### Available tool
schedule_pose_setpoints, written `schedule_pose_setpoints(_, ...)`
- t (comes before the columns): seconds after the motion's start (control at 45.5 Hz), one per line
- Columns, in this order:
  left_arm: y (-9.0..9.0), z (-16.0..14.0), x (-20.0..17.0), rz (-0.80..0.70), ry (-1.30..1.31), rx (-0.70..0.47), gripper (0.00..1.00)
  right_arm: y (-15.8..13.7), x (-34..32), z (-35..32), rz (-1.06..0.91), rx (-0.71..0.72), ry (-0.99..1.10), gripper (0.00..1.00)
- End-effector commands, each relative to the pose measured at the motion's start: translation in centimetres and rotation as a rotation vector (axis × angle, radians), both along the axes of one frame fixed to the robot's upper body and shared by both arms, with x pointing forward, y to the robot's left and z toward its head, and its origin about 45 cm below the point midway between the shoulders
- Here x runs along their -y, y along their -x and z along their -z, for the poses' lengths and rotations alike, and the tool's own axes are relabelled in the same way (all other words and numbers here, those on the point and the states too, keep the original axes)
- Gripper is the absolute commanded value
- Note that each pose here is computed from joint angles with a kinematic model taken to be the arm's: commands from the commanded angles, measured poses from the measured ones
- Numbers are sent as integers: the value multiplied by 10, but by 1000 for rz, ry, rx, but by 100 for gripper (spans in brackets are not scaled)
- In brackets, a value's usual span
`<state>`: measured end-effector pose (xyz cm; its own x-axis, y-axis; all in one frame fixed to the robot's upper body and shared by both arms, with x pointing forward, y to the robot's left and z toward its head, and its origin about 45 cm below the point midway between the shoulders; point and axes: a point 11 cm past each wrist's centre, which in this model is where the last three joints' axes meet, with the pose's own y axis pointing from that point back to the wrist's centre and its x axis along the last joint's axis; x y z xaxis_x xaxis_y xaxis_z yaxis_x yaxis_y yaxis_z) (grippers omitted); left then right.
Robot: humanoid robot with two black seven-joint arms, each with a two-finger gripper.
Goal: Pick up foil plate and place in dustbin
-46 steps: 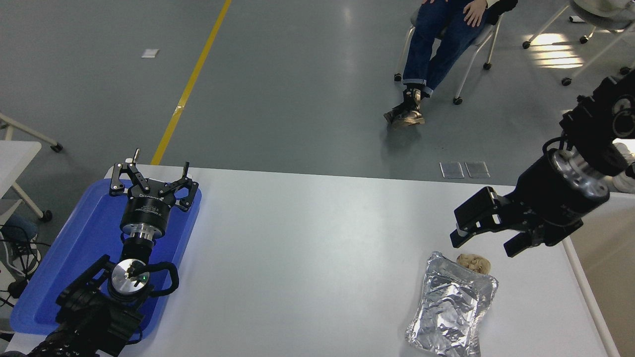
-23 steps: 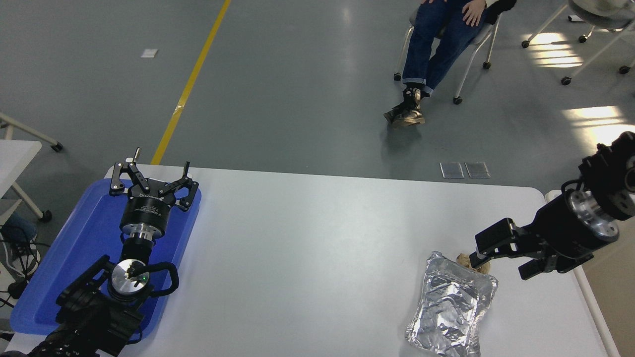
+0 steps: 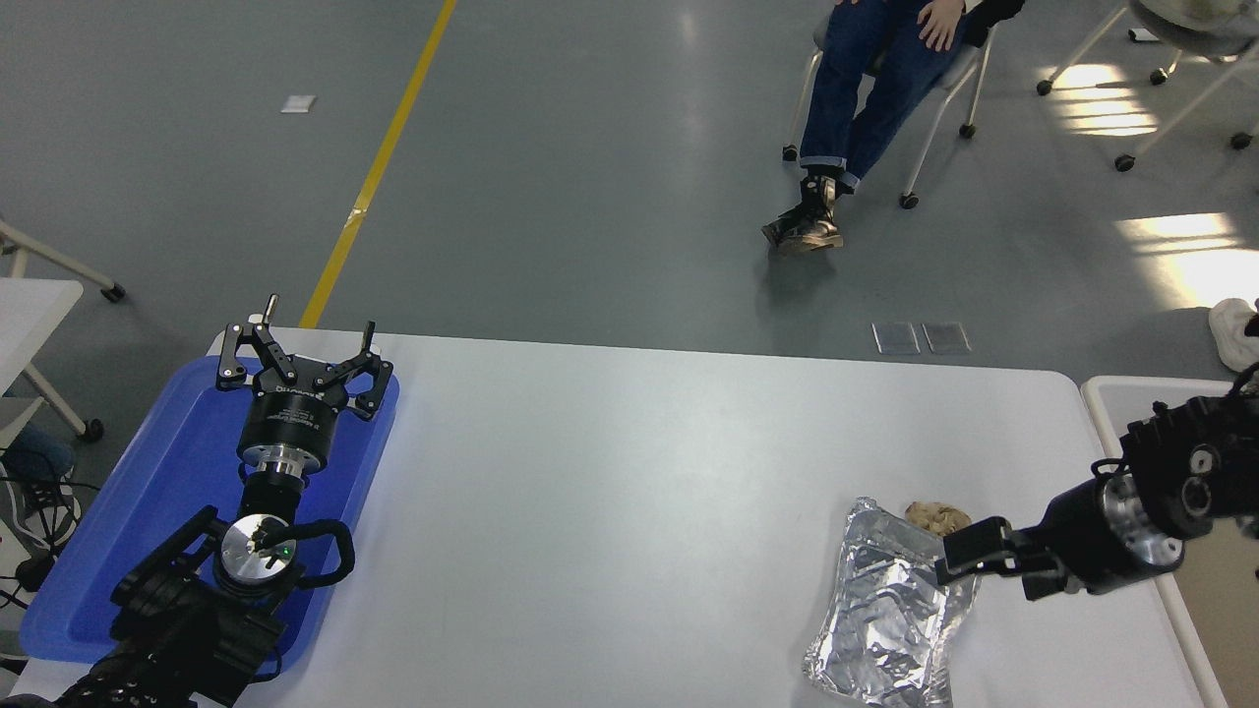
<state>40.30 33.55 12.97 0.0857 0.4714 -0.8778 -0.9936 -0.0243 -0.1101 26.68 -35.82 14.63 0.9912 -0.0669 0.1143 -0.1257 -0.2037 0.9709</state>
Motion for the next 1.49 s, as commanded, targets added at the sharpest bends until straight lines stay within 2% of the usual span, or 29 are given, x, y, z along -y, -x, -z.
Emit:
schedule_pose_setpoints(0.0,0,0,0,0,0,0,100,11,4,39,-23,32,32,100)
schedule_pose_setpoints(0.659,0,0,0,0,0,0,100,21,4,75,-21,50,57,100)
schedule_pose_setpoints(0.725,0,0,0,0,0,0,100,21,4,76,-21,50,58,93)
schedule_pose_setpoints(0.989,-1,-1,0,0,0,2,100,23,4,79,-28,63,58,32)
schedule_pose_setpoints(1.055,0,0,0,0,0,0,100,23,2,79,-37,61,54,26)
schedule_pose_setpoints(1.077,0,0,0,0,0,0,100,23,2,79,-38,62,53,21)
schedule_pose_setpoints(1.121,-1,-1,0,0,0,2,100,23,1,79,-41,63,53,3)
schedule_pose_setpoints(1.143,0,0,0,0,0,0,100,23,1,79,-43,65,51,0)
schedule_pose_setpoints(1.473,-1,-1,0,0,0,2,100,26,3,79,-37,67,47,0)
